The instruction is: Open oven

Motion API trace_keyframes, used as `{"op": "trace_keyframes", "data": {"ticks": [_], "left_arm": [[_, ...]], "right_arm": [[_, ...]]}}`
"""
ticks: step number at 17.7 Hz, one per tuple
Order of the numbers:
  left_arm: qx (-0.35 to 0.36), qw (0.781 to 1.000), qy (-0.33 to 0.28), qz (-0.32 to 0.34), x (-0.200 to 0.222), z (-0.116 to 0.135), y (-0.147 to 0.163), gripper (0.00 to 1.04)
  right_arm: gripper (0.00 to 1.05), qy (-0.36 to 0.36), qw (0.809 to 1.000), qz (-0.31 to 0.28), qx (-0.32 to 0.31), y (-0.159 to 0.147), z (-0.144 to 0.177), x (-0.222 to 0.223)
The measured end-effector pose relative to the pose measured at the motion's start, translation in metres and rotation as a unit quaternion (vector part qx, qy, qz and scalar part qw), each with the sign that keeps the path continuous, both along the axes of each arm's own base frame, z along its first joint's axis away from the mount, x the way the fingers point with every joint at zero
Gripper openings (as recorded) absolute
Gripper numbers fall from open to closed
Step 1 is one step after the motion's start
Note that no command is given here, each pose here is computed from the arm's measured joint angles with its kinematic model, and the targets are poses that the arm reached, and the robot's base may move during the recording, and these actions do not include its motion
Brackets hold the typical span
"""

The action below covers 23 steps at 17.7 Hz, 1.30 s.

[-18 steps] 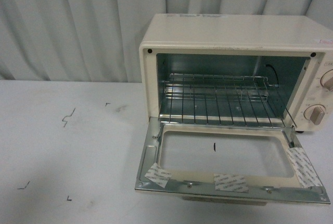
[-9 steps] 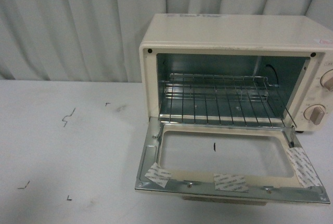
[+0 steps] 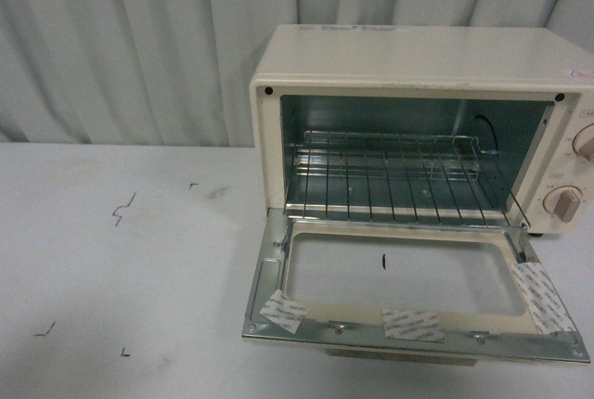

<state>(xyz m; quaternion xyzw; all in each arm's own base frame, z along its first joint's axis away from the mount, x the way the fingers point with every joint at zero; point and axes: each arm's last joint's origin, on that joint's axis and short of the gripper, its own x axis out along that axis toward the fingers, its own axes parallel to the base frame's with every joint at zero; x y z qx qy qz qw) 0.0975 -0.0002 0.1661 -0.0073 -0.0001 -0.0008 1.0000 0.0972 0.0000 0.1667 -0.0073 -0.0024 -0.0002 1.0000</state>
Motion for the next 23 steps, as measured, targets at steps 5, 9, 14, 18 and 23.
{"op": "trace_keyframes", "data": {"ticks": [5, 9, 14, 18, 23], "left_arm": [[0.000, 1.000, 0.000, 0.000, 0.0000, -0.0001, 0.0000, 0.98], [0.000, 1.000, 0.000, 0.000, 0.0000, 0.0000, 0.0000, 0.98], [0.000, 1.000, 0.001, 0.000, 0.0000, -0.0001, 0.0000, 0.98], [0.000, 1.000, -0.001, 0.000, 0.0000, 0.0002, 0.0000, 0.98], [0.000, 1.000, 0.001, 0.000, 0.0000, -0.0001, 0.0000, 0.98]], "right_arm": [[0.98, 0.000, 1.000, 0.000, 0.000, 0.0000, -0.0001, 0.0000], [0.98, 0.000, 1.000, 0.000, 0.000, 0.0000, -0.0001, 0.0000], [0.98, 0.002, 1.000, 0.000, 0.000, 0.0000, -0.0003, 0.0001], [0.98, -0.002, 1.000, 0.000, 0.000, 0.0000, 0.0003, 0.0000], [0.98, 0.000, 1.000, 0.000, 0.000, 0.0000, -0.0001, 0.0000]]}}
